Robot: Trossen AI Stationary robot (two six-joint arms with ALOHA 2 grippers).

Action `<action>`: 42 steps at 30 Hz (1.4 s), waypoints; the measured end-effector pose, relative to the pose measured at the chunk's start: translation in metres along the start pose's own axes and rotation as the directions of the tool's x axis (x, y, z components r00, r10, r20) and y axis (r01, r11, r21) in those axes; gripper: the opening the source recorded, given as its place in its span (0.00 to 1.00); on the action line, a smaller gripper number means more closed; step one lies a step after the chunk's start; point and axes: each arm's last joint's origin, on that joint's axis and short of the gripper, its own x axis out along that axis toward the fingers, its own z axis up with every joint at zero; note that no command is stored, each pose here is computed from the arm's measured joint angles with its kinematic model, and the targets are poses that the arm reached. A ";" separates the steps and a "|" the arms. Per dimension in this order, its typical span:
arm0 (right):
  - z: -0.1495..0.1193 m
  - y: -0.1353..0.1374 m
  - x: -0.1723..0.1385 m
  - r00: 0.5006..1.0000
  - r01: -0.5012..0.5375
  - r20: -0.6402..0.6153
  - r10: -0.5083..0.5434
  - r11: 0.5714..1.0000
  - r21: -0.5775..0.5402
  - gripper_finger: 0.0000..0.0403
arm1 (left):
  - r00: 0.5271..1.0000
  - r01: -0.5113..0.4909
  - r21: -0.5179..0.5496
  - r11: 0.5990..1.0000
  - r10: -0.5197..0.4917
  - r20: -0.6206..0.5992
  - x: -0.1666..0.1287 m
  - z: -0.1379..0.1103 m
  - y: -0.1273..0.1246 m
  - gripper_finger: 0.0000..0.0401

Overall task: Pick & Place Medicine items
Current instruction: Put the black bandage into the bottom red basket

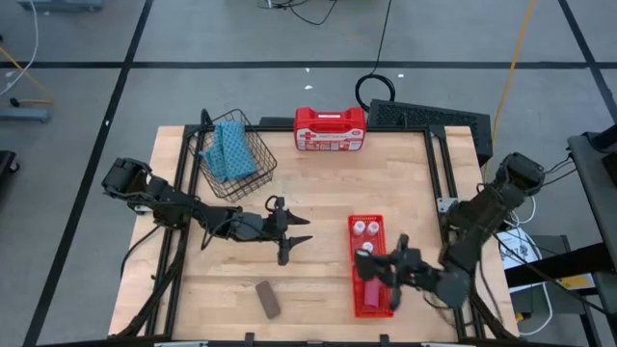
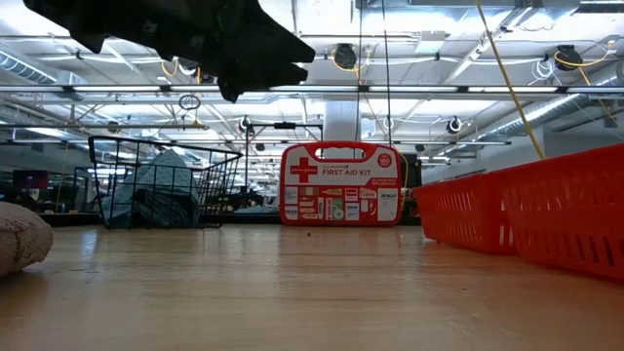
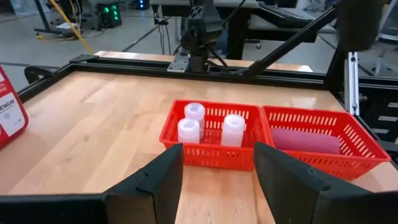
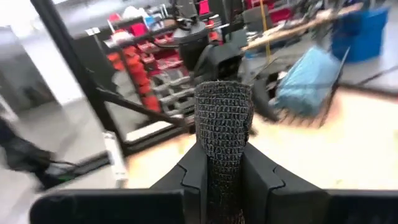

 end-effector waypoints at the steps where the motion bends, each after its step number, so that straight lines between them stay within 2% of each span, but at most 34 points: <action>1: -0.003 0.003 -0.006 1.000 -0.009 -0.007 0.009 0.999 0.038 0.11 | 1.000 -0.001 -0.001 1.000 0.001 0.000 0.000 0.000 0.000 0.51; 4: -0.019 0.008 -0.020 0.999 -0.023 -0.039 0.027 0.994 0.109 0.11 | 1.000 -0.002 -0.001 1.000 0.002 0.000 0.000 0.000 0.000 0.51; 7: -0.039 0.010 -0.021 0.997 -0.015 -0.075 0.032 0.976 0.215 0.11 | 1.000 -0.002 -0.004 1.000 0.002 0.001 0.000 0.000 0.000 0.51; 11: -0.065 0.012 -0.017 0.987 -0.008 -0.147 0.064 0.935 0.354 0.11 | 1.000 -0.012 -0.004 1.000 0.012 0.004 0.000 0.000 0.001 0.51; 15: -0.075 0.012 -0.016 0.980 0.016 -0.182 0.078 0.883 0.469 0.11 | 0.998 -0.057 -0.008 0.998 0.057 0.009 0.001 0.001 0.004 0.51; 22: -0.083 0.006 -0.018 0.969 0.093 -0.242 0.057 0.819 0.566 0.10 | 0.998 -0.067 -0.037 0.997 0.068 0.008 0.002 0.001 0.007 0.51; 28: -0.098 -0.004 -0.019 0.928 0.215 -0.370 0.038 0.756 0.618 0.10 | 0.998 -0.067 -0.035 0.997 0.068 0.003 0.002 0.001 0.007 0.51; 35: -0.100 -0.010 -0.016 0.915 0.252 -0.404 0.003 0.776 0.578 0.11 | 0.998 -0.068 -0.035 0.997 0.068 0.003 0.002 0.000 0.008 0.51; 42: -0.100 -0.014 -0.006 0.891 0.259 -0.453 -0.004 0.825 0.503 0.23 | 0.998 -0.068 -0.036 0.997 0.068 0.003 0.002 0.000 0.008 0.51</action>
